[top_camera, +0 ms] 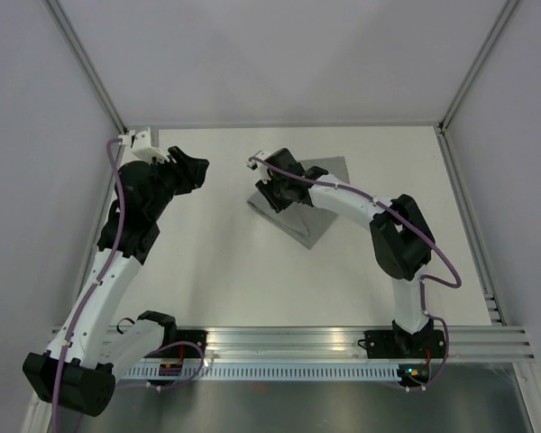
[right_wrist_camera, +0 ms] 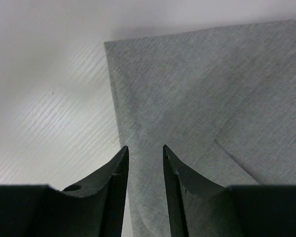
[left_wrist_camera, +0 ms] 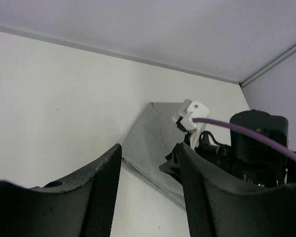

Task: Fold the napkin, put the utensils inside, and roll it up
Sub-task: Roll the napkin with the utensil

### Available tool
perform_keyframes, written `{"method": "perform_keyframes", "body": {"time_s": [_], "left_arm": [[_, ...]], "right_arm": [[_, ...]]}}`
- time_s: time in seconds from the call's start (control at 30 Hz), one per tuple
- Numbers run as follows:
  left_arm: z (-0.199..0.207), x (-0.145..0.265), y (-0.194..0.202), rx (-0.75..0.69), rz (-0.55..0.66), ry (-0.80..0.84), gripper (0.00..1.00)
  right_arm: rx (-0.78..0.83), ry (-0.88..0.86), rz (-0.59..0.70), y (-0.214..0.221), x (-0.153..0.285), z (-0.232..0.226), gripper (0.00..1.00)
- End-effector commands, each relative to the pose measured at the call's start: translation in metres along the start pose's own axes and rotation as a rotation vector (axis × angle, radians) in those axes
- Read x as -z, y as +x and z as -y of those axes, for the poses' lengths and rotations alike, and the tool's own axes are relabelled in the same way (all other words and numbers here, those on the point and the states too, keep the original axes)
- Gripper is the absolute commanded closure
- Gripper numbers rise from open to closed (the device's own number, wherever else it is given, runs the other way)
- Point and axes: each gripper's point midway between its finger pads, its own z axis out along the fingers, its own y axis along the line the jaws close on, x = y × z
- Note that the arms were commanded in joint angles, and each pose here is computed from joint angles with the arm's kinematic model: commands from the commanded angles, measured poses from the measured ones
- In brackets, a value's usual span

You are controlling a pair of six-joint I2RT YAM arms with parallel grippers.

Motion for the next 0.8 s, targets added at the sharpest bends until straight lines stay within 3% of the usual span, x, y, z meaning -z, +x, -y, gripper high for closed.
{"method": "perform_keyframes", "body": {"time_s": [0.0, 0.3, 0.77], "left_arm": [[0.005, 0.005, -0.011, 0.007, 0.007, 0.013, 0.44], [0.008, 0.0, -0.005, 0.012, -0.017, 0.051, 0.44], [0.008, -0.01, 0.01, 0.036, -0.052, 0.08, 0.45]], "right_arm": [[0.048, 0.059, -0.03, 0.014, -0.006, -0.004, 0.6], [0.157, 0.165, -0.073, 0.042, -0.011, -0.015, 0.53], [0.23, 0.18, -0.092, 0.059, -0.011, -0.022, 0.47]]}}
